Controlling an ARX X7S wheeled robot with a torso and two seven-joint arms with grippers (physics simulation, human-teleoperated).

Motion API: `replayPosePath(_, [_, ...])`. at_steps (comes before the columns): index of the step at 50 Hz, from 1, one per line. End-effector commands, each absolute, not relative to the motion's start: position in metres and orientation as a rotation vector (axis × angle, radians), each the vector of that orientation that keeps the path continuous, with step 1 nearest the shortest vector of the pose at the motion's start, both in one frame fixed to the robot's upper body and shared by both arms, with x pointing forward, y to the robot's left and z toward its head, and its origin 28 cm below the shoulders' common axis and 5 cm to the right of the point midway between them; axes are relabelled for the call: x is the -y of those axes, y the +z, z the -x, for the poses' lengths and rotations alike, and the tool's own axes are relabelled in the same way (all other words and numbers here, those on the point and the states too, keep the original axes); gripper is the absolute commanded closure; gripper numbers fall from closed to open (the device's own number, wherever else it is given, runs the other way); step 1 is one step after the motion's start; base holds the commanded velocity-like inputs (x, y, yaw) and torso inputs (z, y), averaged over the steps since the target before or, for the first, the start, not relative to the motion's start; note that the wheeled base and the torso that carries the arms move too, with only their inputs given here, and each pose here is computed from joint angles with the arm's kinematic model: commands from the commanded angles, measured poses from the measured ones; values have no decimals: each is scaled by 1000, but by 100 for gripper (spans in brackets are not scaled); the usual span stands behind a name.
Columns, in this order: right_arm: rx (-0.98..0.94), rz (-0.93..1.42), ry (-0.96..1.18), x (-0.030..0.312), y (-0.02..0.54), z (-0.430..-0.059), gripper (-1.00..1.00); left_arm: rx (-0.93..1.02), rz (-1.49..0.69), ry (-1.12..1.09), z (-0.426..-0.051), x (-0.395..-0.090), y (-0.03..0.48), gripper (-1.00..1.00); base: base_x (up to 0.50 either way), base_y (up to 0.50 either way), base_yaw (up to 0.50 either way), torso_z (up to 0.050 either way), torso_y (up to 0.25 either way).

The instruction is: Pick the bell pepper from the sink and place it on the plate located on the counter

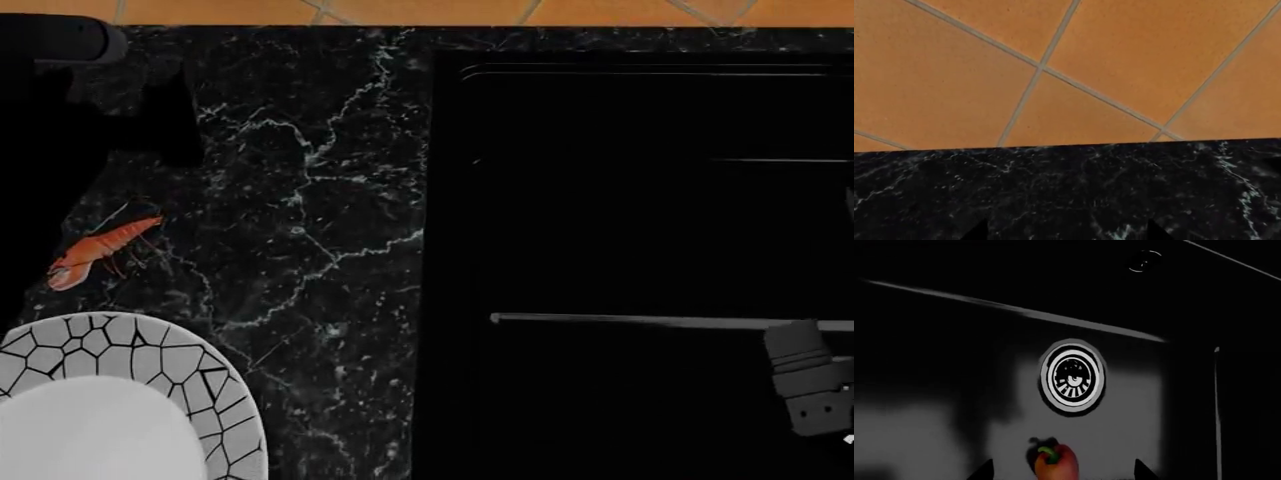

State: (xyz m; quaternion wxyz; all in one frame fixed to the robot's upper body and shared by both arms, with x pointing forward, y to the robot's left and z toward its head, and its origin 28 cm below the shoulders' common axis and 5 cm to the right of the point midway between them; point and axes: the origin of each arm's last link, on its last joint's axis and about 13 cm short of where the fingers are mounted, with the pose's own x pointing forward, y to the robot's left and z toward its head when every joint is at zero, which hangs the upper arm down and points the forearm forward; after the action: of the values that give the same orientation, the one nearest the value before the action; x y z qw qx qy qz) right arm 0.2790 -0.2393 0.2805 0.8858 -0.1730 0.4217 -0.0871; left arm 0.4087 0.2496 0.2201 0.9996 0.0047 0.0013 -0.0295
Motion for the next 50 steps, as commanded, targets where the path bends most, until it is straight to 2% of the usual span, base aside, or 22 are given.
replayPosePath(1, [-905, 340, -198, 242, 260, -287, -100, -9, -13, -55, -410, -250, 216, -100, 0, 0, 0, 0, 0])
replayPosePath(50, [-993, 333, -290, 261, 201, -297, -100, -20, -18, -29, -408, -253, 209, -100, 0, 0, 0, 0, 0])
